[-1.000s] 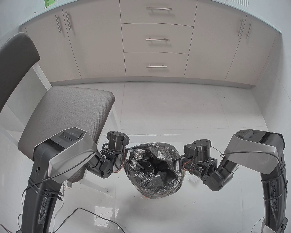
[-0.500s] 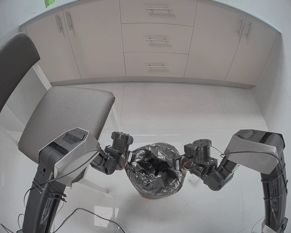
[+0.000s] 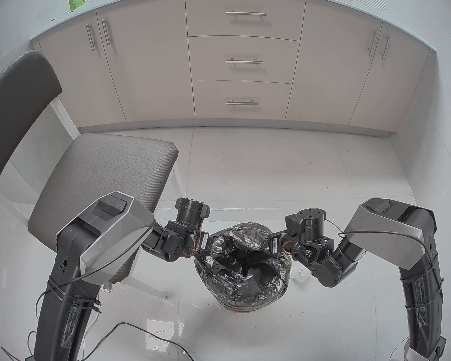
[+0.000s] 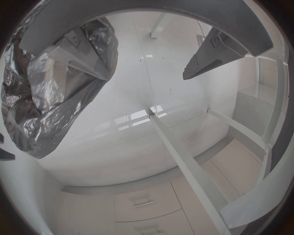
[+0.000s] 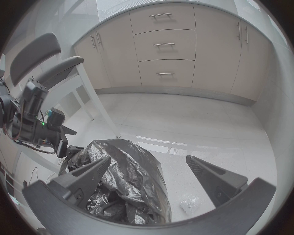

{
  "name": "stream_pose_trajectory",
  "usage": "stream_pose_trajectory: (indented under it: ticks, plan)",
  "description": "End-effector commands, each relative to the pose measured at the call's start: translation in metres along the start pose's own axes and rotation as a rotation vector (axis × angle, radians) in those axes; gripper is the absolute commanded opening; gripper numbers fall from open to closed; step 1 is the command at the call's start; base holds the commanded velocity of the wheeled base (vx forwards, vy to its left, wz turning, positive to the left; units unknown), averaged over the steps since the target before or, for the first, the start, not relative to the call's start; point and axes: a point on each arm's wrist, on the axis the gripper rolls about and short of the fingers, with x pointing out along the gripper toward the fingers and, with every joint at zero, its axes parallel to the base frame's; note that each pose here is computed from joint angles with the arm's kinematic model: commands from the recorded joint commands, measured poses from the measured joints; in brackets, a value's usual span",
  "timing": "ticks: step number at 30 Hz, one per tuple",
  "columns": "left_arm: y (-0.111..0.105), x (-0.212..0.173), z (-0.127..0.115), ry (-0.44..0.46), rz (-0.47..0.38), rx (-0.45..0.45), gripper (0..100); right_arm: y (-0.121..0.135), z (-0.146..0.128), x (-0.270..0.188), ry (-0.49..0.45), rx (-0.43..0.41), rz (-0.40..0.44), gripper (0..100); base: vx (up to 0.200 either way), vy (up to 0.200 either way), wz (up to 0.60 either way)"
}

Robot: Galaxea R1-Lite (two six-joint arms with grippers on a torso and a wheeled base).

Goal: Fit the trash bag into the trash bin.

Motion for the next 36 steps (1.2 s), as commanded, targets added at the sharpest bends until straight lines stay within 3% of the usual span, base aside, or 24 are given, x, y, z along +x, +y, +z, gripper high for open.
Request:
stream_pose_trajectory:
  ticks: [1, 7, 17, 26, 36]
  plan:
    - [-0.002, -0.010, 0.011, -0.031, -0.009, -0.034, 100, -0.002, -0.007, 0.004, 0.018, -0.001, -0.004, 100, 0.000, 0.000, 0.00]
    - [-0.007, -0.038, 0.022, -0.055, -0.035, -0.040, 100, 0.003, -0.008, -0.003, 0.031, -0.008, 0.011, 100, 0.000, 0.000, 0.00]
    - [-0.025, -0.067, 0.016, -0.046, -0.084, -0.055, 100, -0.001, -0.017, 0.010, 0.060, -0.008, 0.000, 100, 0.000, 0.000, 0.00]
    - [-0.021, -0.095, 0.027, -0.078, -0.110, -0.085, 100, -0.012, -0.017, 0.027, 0.058, 0.003, -0.033, 100, 0.000, 0.000, 0.00]
    - [-0.019, -0.098, 0.022, -0.099, -0.114, -0.095, 100, -0.021, -0.019, 0.035, 0.051, 0.010, -0.054, 100, 0.000, 0.000, 0.00]
